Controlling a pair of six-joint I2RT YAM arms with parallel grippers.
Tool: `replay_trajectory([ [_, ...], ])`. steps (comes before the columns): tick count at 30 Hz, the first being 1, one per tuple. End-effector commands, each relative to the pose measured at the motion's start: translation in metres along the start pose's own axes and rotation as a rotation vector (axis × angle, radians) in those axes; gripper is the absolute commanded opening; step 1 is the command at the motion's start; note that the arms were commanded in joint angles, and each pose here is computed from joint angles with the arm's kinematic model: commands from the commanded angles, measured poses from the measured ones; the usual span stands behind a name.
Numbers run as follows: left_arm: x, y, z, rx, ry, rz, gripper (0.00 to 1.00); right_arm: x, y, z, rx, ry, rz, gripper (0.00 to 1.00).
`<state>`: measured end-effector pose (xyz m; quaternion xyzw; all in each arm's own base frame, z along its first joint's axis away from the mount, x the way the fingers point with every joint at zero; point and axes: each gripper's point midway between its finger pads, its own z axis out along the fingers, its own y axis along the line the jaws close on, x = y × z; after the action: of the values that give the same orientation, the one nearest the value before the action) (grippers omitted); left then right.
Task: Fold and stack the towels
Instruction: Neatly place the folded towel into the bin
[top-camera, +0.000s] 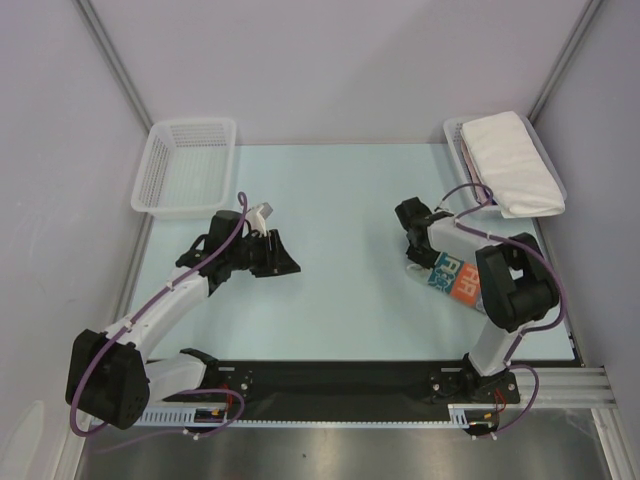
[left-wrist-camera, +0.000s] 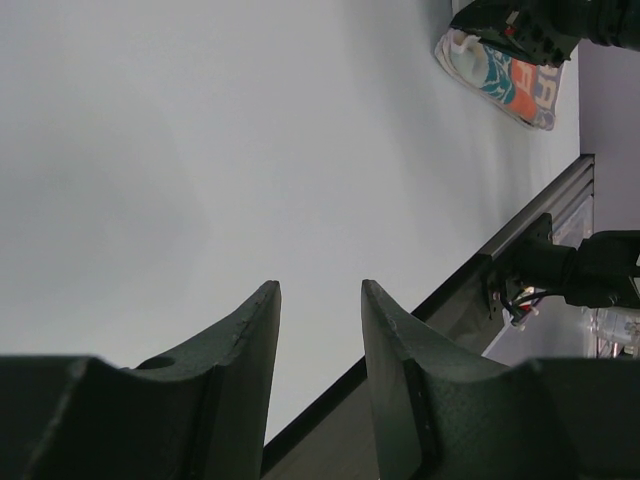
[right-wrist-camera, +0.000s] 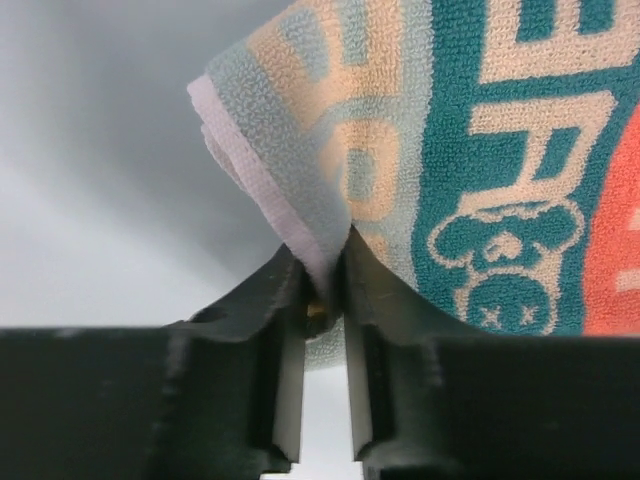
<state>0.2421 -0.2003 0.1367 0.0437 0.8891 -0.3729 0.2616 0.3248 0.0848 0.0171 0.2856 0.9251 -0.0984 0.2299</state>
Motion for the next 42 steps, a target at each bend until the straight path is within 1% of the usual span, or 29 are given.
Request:
replay_trajectory([
  [1, -0.007, -0.008, -0.003, 0.043, -0.027, 0.009, 0.44, 0.038, -0.045, 0.004, 0.116, 0.111, -0.044, 0.16],
  [2, -0.007, -0.008, -0.002, 0.043, -0.024, 0.007, 0.43, 0.035, -0.047, 0.004, 0.114, 0.107, -0.031, 0.11],
  [3, -0.006, -0.008, -0.003, 0.043, -0.024, 0.007, 0.43, 0.034, -0.05, 0.003, 0.11, 0.103, -0.023, 0.04],
  [4, -0.006, -0.007, -0.002, 0.041, -0.021, 0.006, 0.43, 0.031, -0.052, 0.001, 0.104, 0.1, -0.011, 0.01],
  [5, -0.006, -0.007, -0.002, 0.041, -0.021, 0.006, 0.43, 0.023, -0.055, -0.004, 0.089, 0.082, 0.019, 0.0],
  [7, -0.006, -0.007, -0.002, 0.041, -0.023, 0.006, 0.43, 0.016, -0.062, -0.006, 0.084, 0.067, 0.047, 0.0],
  [11, -0.006, -0.008, -0.002, 0.045, -0.022, 0.007, 0.43, -0.014, -0.084, -0.014, 0.067, 0.007, 0.147, 0.0],
  [12, -0.006, -0.008, -0.003, 0.045, -0.024, 0.008, 0.43, -0.027, -0.094, -0.018, 0.059, -0.017, 0.202, 0.0],
  [15, -0.005, -0.008, -0.003, 0.047, -0.022, 0.007, 0.43, -0.046, -0.108, -0.021, 0.024, -0.053, 0.267, 0.0],
  [16, -0.006, -0.008, -0.003, 0.048, -0.024, 0.009, 0.43, -0.061, -0.118, -0.024, 0.015, -0.09, 0.323, 0.0],
  [18, -0.005, -0.008, -0.003, 0.049, -0.02, 0.007, 0.43, -0.074, -0.13, -0.027, 0.002, -0.12, 0.361, 0.0],
  [19, -0.005, -0.008, -0.003, 0.05, -0.021, 0.007, 0.43, -0.09, -0.14, -0.031, -0.009, -0.16, 0.414, 0.0],
  [22, -0.004, -0.008, -0.002, 0.051, -0.019, 0.006, 0.43, -0.114, -0.149, -0.039, -0.053, -0.209, 0.472, 0.0],
  [26, -0.004, -0.008, -0.002, 0.056, -0.018, 0.004, 0.43, -0.146, -0.174, -0.047, -0.069, -0.27, 0.558, 0.0],
  [32, -0.003, -0.009, -0.002, 0.06, -0.013, 0.004, 0.43, -0.187, -0.185, -0.059, -0.13, -0.333, 0.616, 0.0],
  [38, -0.002, -0.008, -0.001, 0.055, -0.011, 0.006, 0.43, -0.228, -0.196, -0.071, -0.153, -0.407, 0.651, 0.0],
  [42, -0.002, -0.007, -0.001, 0.053, -0.011, 0.007, 0.43, -0.243, -0.198, -0.079, -0.171, -0.429, 0.662, 0.0],
])
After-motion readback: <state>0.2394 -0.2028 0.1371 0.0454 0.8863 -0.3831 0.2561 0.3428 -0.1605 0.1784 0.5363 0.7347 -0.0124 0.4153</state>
